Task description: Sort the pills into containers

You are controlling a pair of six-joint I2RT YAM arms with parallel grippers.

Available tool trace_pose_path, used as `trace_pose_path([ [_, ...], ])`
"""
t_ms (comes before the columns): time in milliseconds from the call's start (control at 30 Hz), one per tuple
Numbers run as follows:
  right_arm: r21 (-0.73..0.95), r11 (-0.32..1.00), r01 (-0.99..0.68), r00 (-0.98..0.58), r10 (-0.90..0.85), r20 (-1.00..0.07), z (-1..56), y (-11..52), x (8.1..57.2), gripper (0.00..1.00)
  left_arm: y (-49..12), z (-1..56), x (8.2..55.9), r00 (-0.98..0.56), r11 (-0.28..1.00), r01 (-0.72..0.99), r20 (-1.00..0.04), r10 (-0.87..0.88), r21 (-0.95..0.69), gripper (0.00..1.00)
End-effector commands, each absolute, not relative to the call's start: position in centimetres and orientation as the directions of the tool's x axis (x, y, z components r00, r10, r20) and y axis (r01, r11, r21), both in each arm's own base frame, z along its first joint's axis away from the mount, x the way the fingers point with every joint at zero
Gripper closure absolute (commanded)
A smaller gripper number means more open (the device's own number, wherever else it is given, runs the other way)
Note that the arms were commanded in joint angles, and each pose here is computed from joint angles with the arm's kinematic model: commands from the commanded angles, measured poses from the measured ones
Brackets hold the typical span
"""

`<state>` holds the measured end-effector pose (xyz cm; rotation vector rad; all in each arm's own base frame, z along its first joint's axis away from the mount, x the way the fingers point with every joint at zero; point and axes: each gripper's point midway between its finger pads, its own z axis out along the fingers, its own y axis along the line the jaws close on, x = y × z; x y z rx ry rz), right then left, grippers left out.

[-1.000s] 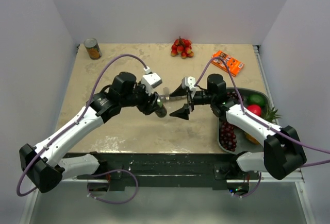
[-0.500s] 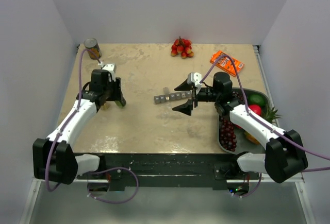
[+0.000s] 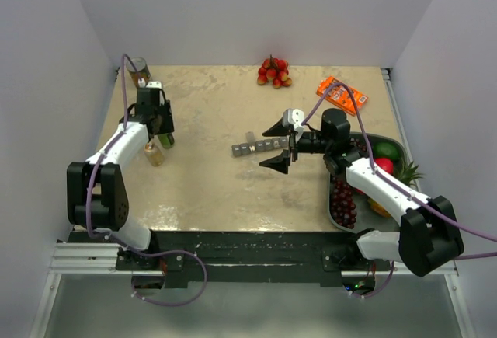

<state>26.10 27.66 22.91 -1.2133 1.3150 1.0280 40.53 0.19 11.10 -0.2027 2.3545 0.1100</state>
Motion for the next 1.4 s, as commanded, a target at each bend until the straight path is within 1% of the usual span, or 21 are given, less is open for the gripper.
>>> trace_pose_path([
  [0,-0.105,0.148,-0.983,0.093,-0.087,-0.992,24.7,27.4,26.6,0.01,1.6,13.5,43.6,-0.629,0.974,-0.226,-0.763,-0.149,-0.004,0.66],
  [67,-0.105,0.148,-0.983,0.093,-0.086,-0.992,24.7,27.4,26.6,0.01,1.6,13.5,43.8,-0.634,0.973,-0.229,-0.755,-0.165,-0.021,0.56],
  [100,-0.105,0.15,-0.983,0.093,-0.085,-0.992,24.7,27.4,26.6,0.01,1.8,13.7,43.8,-0.628,0.972,-0.233,-0.758,-0.174,-0.03,0.44],
  [167,-0.105,0.159,-0.982,0.092,-0.085,-0.992,24.8,27.2,26.8,0.01,1.6,14.3,43.9,-0.619,0.972,-0.231,-0.763,-0.185,-0.048,0.32],
  [200,-0.103,0.165,-0.981,0.09,-0.086,-0.992,24.8,27.0,26.9,0.01,1.7,14.9,43.9,-0.61,0.972,-0.23,-0.77,-0.187,-0.054,0.24],
  [333,-0.102,0.183,-0.978,0.088,-0.083,-0.993,24.9,26.6,27.3,0.01,1.3,17.4,43.9,-0.569,0.973,-0.216,-0.798,-0.198,-0.087,0.15],
  [533,-0.116,0.234,-0.965,0.099,-0.081,-0.992,25.7,25.1,28.2,0.01,-1.2,22.4,42.4,-0.491,0.982,-0.073,-0.851,-0.189,-0.176,0.11],
  [567,-0.119,0.239,-0.964,0.102,-0.081,-0.991,25.8,25.0,28.3,0.01,-3.0,24.4,41.8,-0.455,0.976,0.039,-0.873,-0.175,-0.216,0.11],
  [633,-0.113,0.245,-0.963,0.093,-0.09,-0.992,25.4,24.7,28.5,0.01,-5.4,24.8,40.6,-0.449,0.952,0.186,-0.883,-0.138,-0.243,0.1],
  [667,-0.147,0.24,-0.959,0.124,-0.109,-0.986,25.1,24.7,28.7,0.01,-7.9,25.9,39.6,-0.433,0.9,0.328,-0.892,-0.127,-0.288,0.1],
  [733,-0.147,0.227,-0.963,0.106,-0.181,-0.978,22.6,24.5,29.1,0.01,-10.6,25.6,38.2,-0.45,0.834,0.449,-0.887,-0.1,-0.322,0.1],
  [767,-0.233,0.214,-0.949,0.183,-0.23,-0.956,22.1,24.2,29.8,0.01,-12.0,25.6,37.3,-0.457,0.8,0.501,-0.886,-0.078,-0.329,0.1],
  [800,-0.259,0.203,-0.944,0.2,-0.27,-0.942,21.2,24.0,30.2,0.01,-14.4,25.2,36.3,-0.466,0.767,0.555,-0.884,-0.035,-0.323,0.1],
  [833,-0.235,0.196,-0.952,0.158,-0.339,-0.927,18.7,23.5,30.6,0.01,-15.3,24.9,35.9,-0.464,0.755,0.581,-0.886,0.0,-0.304,0.1],
  [867,-0.312,0.162,-0.936,0.229,-0.392,-0.891,18.1,23.2,31.3,0.01,-16.0,24.3,35.4,-0.483,0.747,0.587,-0.875,0.014,-0.313,0.1],
  [933,-0.301,0.154,-0.941,0.2,-0.464,-0.863,15.7,22.7,32.1,0.01,-17.0,23.2,34.3,-0.529,0.722,0.588,-0.849,0.003,-0.364,0.1],
  [1000,-0.362,0.121,-0.924,0.247,-0.531,-0.81,14.8,22.1,33.5,0.01,-17.1,22.3,33.5,-0.55,0.717,0.58,-0.835,-0.006,-0.387,0.1],
  [1033,-0.321,0.092,-0.943,0.215,-0.568,-0.795,12.8,22.0,33.3,0.01,-17.0,21.9,33.3,-0.557,0.719,0.574,-0.831,-0.007,-0.391,0.1],
  [1067,-0.372,0.063,-0.926,0.262,-0.603,-0.754,12.8,21.8,34.5,0.01,-16.7,22.0,33.1,-0.544,0.73,0.569,-0.839,-0.011,-0.379,0.1],
  [1167,-0.357,0.008,-0.934,0.254,-0.687,-0.681,10.4,21.3,35.9,0.01,-16.3,21.0,32.1,-0.538,0.742,0.557,-0.843,-0.02,-0.373,0.1],
  [1367,-0.315,-0.046,-0.948,0.237,-0.763,-0.601,7.0,21.6,38.7,0.05,-15.3,18.4,30.9,-0.535,0.776,0.522,-0.844,-0.024,-0.354,0.1],
])
